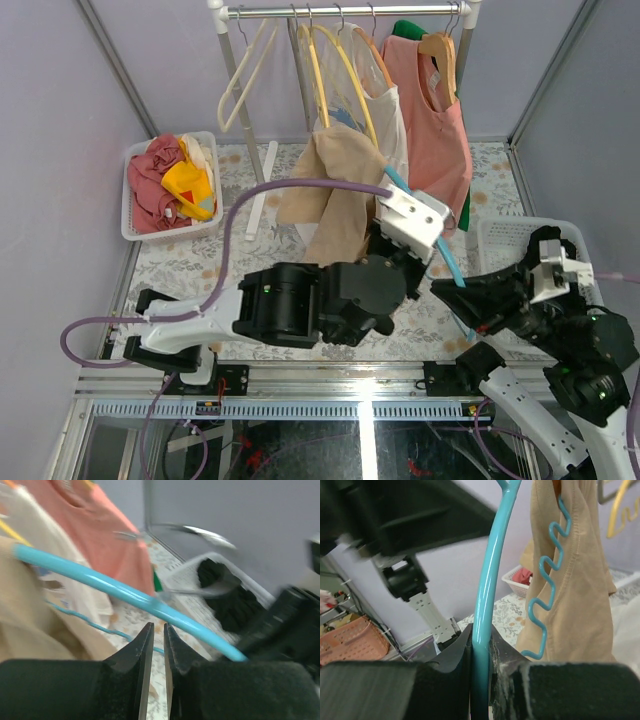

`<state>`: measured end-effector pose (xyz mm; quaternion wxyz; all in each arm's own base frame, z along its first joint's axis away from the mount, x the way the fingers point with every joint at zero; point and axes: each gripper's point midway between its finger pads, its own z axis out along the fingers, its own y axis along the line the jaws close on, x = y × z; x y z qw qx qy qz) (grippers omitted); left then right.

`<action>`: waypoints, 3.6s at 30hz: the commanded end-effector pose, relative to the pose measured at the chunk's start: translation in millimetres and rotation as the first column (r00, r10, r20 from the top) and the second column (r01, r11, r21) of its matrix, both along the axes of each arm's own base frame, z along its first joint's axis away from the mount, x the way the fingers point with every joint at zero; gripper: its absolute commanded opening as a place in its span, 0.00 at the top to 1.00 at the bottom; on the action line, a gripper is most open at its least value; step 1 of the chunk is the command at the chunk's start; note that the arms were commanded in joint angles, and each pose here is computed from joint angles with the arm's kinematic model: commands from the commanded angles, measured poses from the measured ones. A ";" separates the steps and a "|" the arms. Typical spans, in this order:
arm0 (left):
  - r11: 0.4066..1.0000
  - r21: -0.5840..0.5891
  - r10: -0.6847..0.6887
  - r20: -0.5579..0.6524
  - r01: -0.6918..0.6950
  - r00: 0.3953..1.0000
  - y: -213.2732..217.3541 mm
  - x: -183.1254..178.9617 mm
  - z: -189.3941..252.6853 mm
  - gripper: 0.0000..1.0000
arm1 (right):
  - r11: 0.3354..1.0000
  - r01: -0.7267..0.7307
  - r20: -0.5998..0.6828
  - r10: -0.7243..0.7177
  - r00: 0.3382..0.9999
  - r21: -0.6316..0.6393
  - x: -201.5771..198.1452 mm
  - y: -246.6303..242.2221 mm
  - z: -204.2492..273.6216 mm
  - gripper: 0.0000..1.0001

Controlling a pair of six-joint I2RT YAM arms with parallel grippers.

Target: Place the t-shirt on the hanger

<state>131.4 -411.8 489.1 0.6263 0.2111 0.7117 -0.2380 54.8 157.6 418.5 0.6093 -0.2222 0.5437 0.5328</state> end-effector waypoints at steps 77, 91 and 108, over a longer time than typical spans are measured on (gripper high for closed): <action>0.948 -0.159 0.288 0.068 -0.275 0.955 45.1 126.2 -34.5 0.81 | 0.985 0.069 0.049 -0.078 0.996 0.159 -13.6 -25.9 11.6 1.00; 0.961 -0.158 0.235 0.044 -0.225 0.971 51.4 113.1 -29.0 0.58 | 0.986 0.081 0.044 -0.089 0.995 0.148 -8.4 -24.3 5.2 1.00; 0.960 -0.157 0.246 0.063 -0.234 0.967 59.5 111.5 -19.6 0.88 | 0.985 0.080 0.042 -0.088 0.995 0.150 -8.8 -24.4 4.1 1.00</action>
